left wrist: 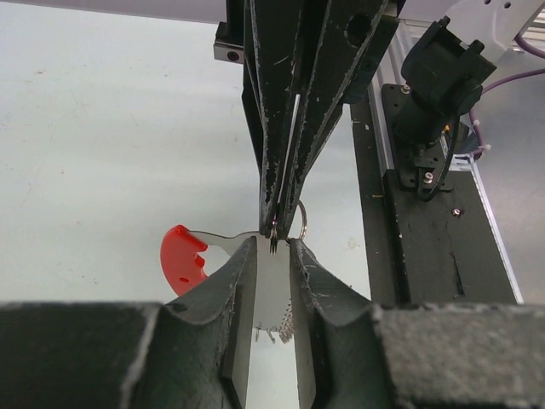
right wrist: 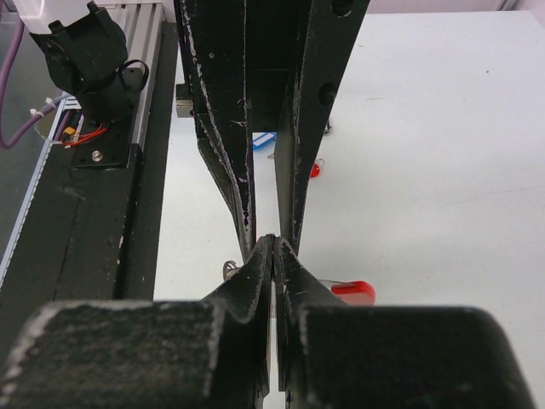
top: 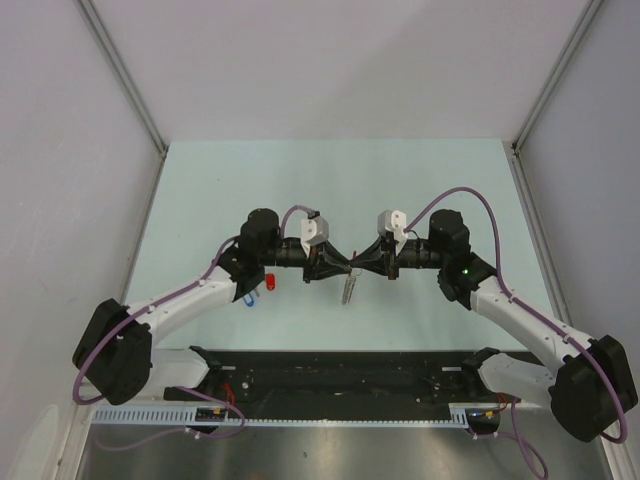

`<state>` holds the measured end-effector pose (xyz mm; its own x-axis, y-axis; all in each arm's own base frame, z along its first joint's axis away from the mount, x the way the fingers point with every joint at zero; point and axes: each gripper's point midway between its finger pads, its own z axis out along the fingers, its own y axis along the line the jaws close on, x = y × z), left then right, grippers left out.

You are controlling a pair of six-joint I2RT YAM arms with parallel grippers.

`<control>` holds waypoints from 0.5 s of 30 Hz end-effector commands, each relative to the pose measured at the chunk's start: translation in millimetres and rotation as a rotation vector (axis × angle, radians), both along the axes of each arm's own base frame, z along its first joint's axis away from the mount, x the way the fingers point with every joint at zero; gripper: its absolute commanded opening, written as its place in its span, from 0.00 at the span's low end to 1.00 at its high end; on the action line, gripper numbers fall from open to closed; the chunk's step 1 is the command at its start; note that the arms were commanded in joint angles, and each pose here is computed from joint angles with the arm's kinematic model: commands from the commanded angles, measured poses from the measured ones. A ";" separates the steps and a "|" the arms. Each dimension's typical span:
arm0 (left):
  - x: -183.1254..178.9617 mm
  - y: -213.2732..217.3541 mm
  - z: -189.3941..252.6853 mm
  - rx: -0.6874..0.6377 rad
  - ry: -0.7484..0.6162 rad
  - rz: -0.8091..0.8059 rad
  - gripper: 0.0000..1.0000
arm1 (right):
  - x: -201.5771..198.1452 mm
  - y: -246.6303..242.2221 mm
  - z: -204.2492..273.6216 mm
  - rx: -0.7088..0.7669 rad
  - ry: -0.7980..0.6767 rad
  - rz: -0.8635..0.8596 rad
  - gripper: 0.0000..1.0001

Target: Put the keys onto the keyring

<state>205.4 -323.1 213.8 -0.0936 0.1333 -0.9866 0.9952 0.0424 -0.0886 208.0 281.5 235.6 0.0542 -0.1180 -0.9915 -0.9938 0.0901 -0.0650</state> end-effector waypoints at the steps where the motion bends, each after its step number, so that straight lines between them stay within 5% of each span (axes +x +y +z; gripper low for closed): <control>1: -1.5 -2.2 26.0 -0.061 -0.053 -0.032 0.26 | -2.4 3.3 19.5 0.039 -0.068 0.025 0.00; 12: -4.4 -4.2 22.3 -0.061 -0.048 -0.044 0.00 | -2.7 5.9 18.7 0.035 -0.060 0.032 0.00; 15: -4.5 -4.3 22.6 -0.066 -0.054 -0.037 0.00 | -0.7 5.0 20.8 0.035 -0.061 0.015 0.00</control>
<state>201.8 -323.7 216.2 -0.0964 0.1253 -0.9874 0.9953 0.0218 -0.0944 207.4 282.0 235.7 0.0551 -0.1178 -0.9915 -0.9939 0.0882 -0.0657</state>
